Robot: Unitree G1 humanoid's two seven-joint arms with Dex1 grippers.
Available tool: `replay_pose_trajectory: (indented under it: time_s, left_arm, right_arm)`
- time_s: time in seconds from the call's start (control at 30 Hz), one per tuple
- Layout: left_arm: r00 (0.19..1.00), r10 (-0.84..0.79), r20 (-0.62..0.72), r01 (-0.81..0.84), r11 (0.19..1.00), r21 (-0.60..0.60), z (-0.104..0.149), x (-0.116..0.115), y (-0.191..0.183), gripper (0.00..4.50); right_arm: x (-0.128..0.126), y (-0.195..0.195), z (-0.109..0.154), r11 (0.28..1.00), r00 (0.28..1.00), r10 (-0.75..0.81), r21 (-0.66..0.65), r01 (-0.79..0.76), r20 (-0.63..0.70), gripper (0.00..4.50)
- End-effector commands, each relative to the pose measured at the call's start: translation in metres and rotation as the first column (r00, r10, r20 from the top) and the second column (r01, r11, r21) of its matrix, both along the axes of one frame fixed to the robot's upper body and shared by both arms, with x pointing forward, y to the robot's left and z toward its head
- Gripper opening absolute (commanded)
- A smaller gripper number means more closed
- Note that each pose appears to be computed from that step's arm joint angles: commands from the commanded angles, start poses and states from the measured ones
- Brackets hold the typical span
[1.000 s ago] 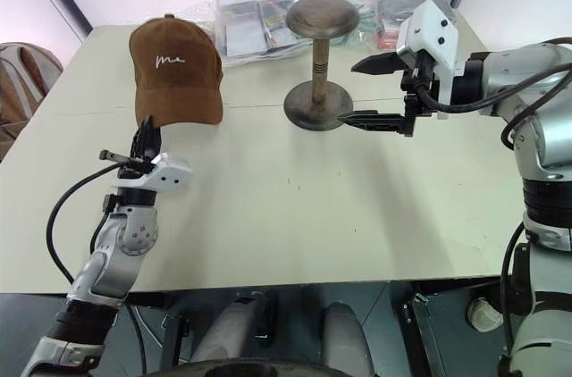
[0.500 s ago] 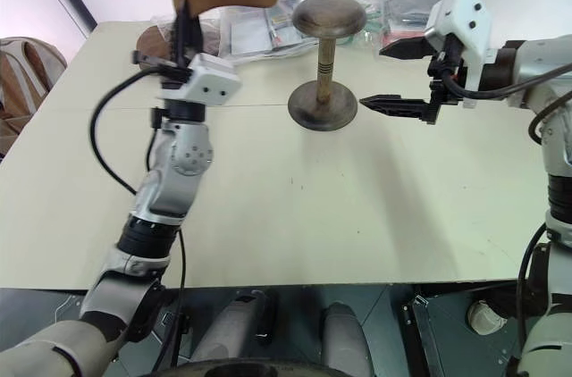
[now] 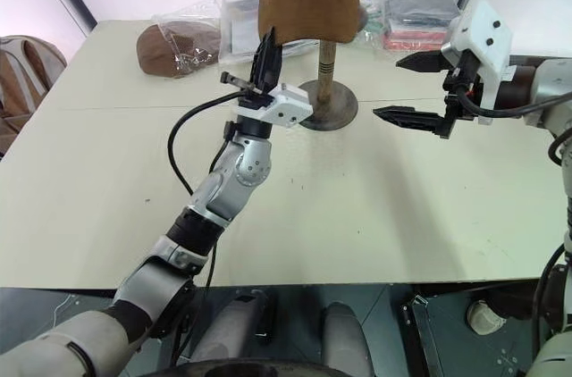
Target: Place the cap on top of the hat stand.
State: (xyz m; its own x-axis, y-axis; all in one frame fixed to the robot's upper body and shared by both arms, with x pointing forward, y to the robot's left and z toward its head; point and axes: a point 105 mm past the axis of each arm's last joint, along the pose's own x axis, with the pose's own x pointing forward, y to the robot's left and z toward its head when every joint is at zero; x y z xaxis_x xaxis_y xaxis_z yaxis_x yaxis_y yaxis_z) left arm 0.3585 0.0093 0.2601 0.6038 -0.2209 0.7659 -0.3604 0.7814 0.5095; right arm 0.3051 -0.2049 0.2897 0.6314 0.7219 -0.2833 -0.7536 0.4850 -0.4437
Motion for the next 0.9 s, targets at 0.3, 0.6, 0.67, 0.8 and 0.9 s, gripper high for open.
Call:
replay_pose_trajectory:
  time_s: [0.3, 0.6, 0.67, 0.8, 0.9]
  left_arm:
    - [0.996, -0.071, -0.050, 0.073, 0.996, 0.046, -0.039, -0.003, -0.023, 0.06]
    - [0.984, -0.103, -0.148, 0.121, 0.986, 0.114, -0.086, -0.005, -0.030, 0.06]
    - [0.977, -0.125, -0.174, 0.148, 0.982, 0.122, -0.093, -0.006, -0.032, 0.06]
    - [0.950, -0.191, -0.246, 0.223, 0.969, 0.111, -0.105, -0.008, -0.038, 0.99]
    - [0.928, -0.229, -0.294, 0.272, 0.956, 0.112, -0.113, -0.010, -0.042, 2.46]
  right_arm:
    - [-0.011, -0.002, 0.013, 1.000, 0.998, -0.020, -0.004, 0.020, 0.062, 4.50]
    - [-0.013, -0.002, 0.013, 1.000, 0.998, -0.028, -0.006, 0.028, 0.059, 4.50]
    - [-0.014, -0.002, 0.013, 1.000, 0.998, -0.029, -0.007, 0.030, 0.060, 4.50]
    - [-0.014, -0.001, 0.015, 0.999, 0.997, -0.031, -0.009, 0.031, 0.064, 4.50]
    - [-0.013, -0.002, 0.016, 0.999, 0.997, -0.031, -0.009, 0.032, 0.068, 4.50]
